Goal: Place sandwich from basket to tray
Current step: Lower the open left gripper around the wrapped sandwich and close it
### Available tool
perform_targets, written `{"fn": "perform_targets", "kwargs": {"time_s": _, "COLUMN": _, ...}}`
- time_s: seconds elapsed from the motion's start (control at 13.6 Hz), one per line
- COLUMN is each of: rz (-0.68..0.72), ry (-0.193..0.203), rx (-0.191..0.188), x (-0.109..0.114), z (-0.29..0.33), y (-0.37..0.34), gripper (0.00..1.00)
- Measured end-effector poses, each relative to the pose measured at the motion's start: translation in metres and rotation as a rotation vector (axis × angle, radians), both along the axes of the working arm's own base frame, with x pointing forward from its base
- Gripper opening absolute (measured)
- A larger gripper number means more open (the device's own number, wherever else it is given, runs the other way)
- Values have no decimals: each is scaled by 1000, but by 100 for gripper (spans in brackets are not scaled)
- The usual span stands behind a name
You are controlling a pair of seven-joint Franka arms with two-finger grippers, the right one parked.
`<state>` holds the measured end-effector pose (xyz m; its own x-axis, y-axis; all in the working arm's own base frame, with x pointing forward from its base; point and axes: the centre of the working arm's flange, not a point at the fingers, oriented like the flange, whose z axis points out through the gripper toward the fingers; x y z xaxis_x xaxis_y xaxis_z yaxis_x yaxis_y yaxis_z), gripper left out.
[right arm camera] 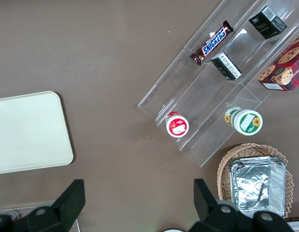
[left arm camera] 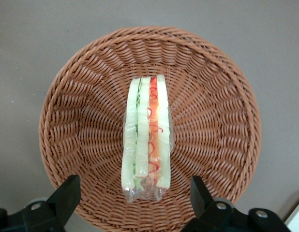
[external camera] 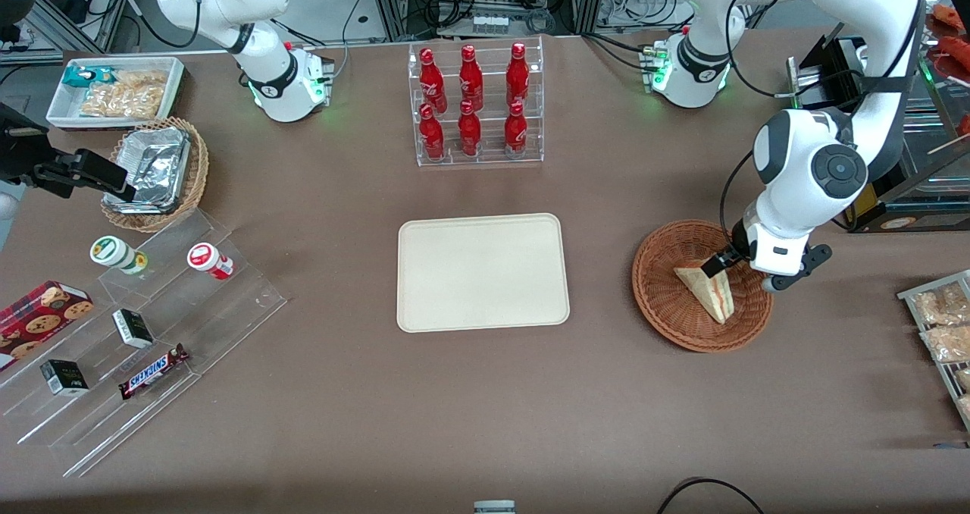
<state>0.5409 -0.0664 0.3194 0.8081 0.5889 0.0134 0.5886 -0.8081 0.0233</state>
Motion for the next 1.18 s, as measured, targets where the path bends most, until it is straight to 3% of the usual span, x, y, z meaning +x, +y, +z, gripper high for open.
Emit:
{"fn": "perform_targets", "kwargs": {"time_s": 0.15, "rz": 76, "ry": -21, "rx": -8, "x": 2, "z": -5, "y": -2, "gripper": 100}}
{"fn": "perform_targets", "kwargs": {"time_s": 0.66, "rz": 75, "ry": 36, "rx": -8, "x": -1, "z": -48, "y": -8, "gripper": 100}}
{"fn": "perform_targets", "kwargs": {"time_s": 0.89, "rz": 73, "ry": 36, "rx": -10, "x": 0, "z": -58, "y": -8, "gripper": 96}}
{"fn": "perform_targets", "kwargs": {"time_s": 1.18, "rz": 74, "ry": 21, "rx": -14, "x": 6, "z": -55, "y": -8, "gripper": 49}}
